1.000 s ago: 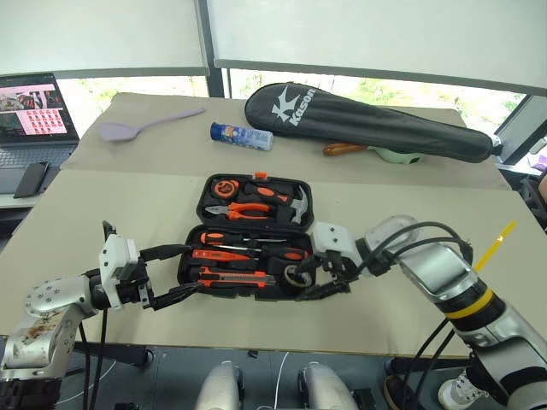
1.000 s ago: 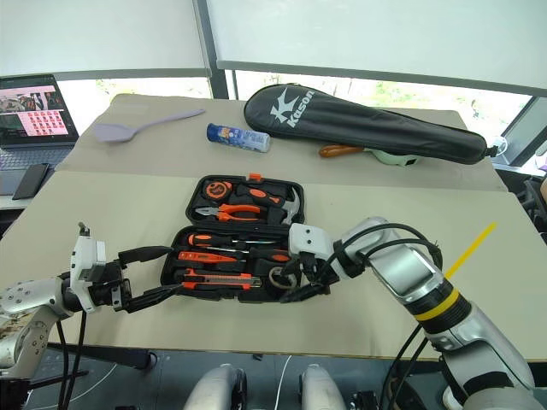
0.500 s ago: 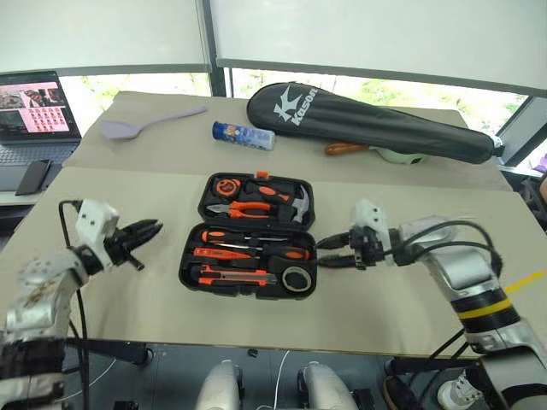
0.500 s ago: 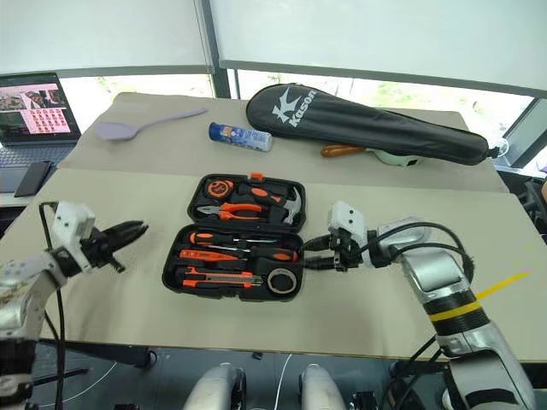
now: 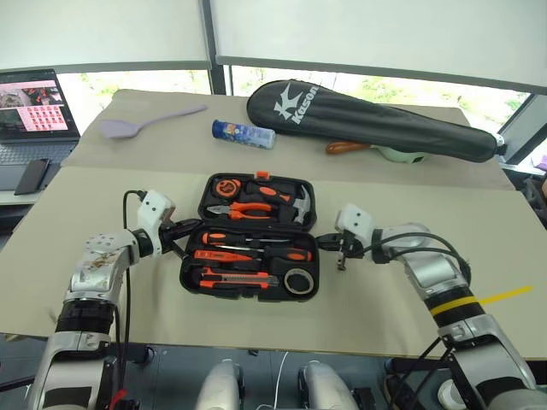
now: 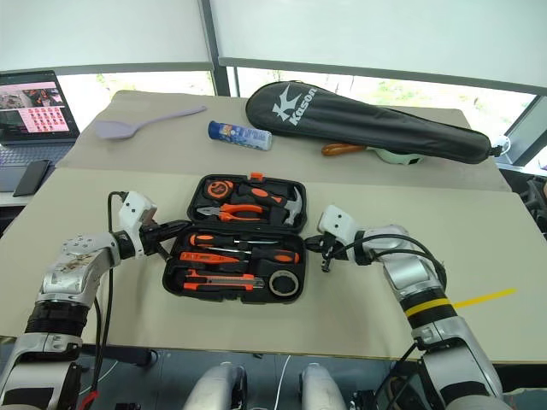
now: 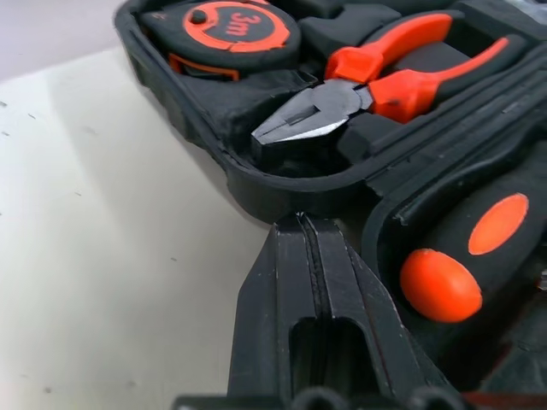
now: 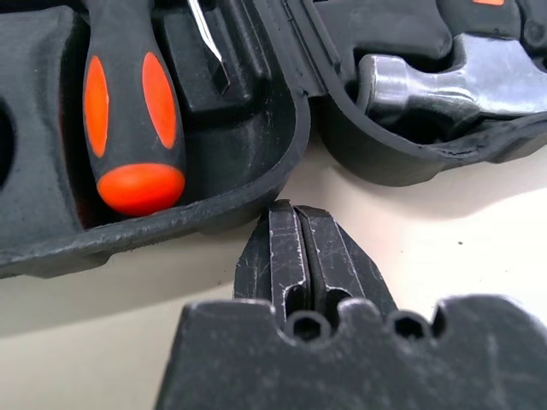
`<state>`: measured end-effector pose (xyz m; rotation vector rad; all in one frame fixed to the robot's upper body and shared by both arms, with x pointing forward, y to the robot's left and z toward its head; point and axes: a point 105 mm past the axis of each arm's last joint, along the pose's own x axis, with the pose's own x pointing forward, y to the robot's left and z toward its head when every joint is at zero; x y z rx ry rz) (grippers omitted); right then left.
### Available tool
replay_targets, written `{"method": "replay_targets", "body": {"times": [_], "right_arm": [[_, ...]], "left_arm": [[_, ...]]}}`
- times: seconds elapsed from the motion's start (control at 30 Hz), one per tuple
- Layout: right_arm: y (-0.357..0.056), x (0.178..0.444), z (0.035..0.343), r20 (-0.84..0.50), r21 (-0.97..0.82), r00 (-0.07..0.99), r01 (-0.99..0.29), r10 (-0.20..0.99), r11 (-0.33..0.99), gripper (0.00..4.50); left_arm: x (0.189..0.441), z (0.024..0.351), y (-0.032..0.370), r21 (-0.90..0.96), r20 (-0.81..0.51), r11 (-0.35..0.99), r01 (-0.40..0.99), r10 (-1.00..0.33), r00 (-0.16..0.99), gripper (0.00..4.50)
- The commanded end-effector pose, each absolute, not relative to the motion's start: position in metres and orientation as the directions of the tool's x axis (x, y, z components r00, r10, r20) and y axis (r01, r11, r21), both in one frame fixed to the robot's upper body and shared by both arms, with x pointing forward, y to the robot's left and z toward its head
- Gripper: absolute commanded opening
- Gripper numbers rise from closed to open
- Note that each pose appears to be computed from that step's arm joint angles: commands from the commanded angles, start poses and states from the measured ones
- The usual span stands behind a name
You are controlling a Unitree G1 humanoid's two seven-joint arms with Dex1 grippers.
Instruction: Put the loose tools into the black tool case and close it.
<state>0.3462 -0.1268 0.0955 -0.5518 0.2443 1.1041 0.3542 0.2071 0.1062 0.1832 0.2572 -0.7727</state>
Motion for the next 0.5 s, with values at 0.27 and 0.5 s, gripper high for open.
{"method": "replay_targets", "body": {"times": [0.27, 0.5], "right_arm": [[-0.148, 0.312, 0.111, -0.402, -0.277, 0.452, -0.889, 0.797, 0.364, 0.03], [-0.176, 0.299, 0.103, -0.445, -0.248, 0.489, -0.873, 0.751, 0.421, 0.03]], "left_arm": [[0.317, 0.11, 0.139, 0.011, -0.245, 0.462, 0.887, -0.858, 0.451, 0.0], [0.311, 0.105, 0.145, -0.007, -0.254, 0.482, 0.876, -0.848, 0.465, 0.0]]}}
